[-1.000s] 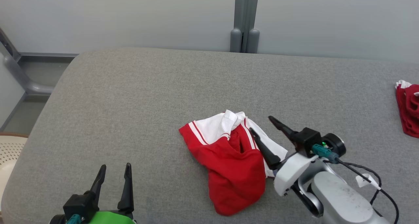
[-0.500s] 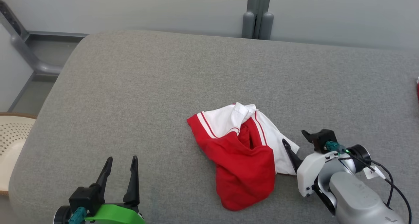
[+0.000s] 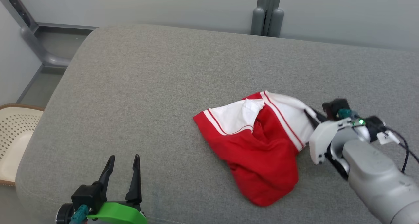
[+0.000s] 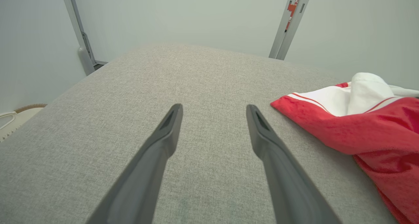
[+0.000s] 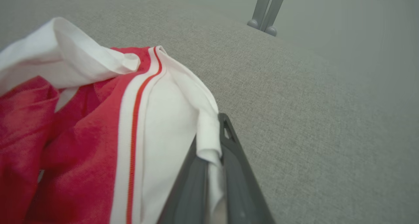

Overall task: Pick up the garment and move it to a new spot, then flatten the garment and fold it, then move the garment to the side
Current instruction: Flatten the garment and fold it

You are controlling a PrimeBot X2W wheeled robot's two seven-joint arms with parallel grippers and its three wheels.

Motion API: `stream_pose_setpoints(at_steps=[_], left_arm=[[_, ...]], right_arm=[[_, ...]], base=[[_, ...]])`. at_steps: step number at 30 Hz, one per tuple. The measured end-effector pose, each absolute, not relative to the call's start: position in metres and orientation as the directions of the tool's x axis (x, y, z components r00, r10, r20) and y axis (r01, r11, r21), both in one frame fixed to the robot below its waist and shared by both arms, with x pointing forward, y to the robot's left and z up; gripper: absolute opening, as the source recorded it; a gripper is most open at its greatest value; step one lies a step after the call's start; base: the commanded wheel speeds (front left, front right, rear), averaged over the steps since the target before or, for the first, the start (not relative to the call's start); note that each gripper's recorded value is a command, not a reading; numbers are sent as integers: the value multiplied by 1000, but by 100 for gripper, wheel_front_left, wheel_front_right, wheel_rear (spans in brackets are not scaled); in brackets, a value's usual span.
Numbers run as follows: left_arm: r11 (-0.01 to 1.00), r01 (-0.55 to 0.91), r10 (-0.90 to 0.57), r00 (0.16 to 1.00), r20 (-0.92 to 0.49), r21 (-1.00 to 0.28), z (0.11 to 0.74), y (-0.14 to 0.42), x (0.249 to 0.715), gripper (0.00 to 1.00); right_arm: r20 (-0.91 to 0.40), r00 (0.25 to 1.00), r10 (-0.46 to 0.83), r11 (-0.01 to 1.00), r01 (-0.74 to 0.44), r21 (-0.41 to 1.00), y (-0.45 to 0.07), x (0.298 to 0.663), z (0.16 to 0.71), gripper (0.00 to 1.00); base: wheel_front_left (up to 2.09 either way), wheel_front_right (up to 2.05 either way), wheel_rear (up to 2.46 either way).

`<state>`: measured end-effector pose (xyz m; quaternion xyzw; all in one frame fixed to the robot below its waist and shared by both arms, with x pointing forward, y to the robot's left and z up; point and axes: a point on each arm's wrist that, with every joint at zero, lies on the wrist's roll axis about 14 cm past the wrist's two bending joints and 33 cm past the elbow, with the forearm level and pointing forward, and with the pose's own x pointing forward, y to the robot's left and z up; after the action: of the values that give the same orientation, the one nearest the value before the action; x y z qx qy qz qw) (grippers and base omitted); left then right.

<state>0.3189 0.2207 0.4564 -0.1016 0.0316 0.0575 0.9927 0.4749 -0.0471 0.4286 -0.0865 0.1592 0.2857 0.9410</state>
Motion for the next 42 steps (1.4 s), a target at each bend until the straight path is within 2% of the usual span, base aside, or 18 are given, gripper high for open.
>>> stream_pose_setpoints(at_steps=[6, 8, 9, 10, 17, 22, 27, 35, 37, 38, 42], left_arm=[[970, -127, 116, 991, -62, -206, 461, 222, 318, 100], [967, -140, 129, 990, -63, -212, 461, 225, 314, 100], [966, -145, 134, 989, -64, -213, 461, 226, 313, 100], [965, -149, 138, 988, -65, -215, 460, 227, 311, 100], [960, -171, 160, 985, -67, -220, 460, 232, 305, 100], [963, -150, 139, 988, -64, -222, 460, 227, 310, 100], [966, -131, 118, 991, -69, -223, 459, 220, 314, 100], [964, -140, 124, 989, -85, -224, 455, 221, 312, 100], [963, -150, 133, 987, -88, -226, 454, 223, 310, 100], [961, -155, 138, 986, -89, -229, 454, 224, 309, 100], [959, -168, 151, 985, -87, -230, 455, 228, 307, 100]], right_arm=[[-97, 826, 555, 804, -563, -193, -16, 546, 544, 0], [-62, 822, 566, 799, -565, -207, -5, 555, 563, 0], [-62, 821, 568, 797, -567, -211, -2, 557, 565, 38], [-74, 819, 570, 792, -571, -217, 1, 557, 562, 100], [-122, 799, 589, 765, -600, -234, 14, 548, 545, 100], [-131, 784, 606, 765, -620, -173, 13, 529, 527, 100], [-220, 744, 630, 740, -662, -118, 20, 502, 484, 100], [-336, 694, 637, 728, -685, -35, 37, 492, 452, 100], [-368, 672, 643, 720, -693, -7, 44, 486, 443, 43], [-363, 665, 653, 716, -698, 9, 48, 483, 441, 0], [-355, 645, 677, 695, -719, 19, 57, 473, 440, 0]], base=[[0, 0, 0], [0, 0, 0], [0, 0, 0], [0, 0, 0], [0, 0, 0], [0, 0, 0], [0, 0, 0], [0, 0, 0], [0, 0, 0], [0, 0, 0], [0, 0, 0]])
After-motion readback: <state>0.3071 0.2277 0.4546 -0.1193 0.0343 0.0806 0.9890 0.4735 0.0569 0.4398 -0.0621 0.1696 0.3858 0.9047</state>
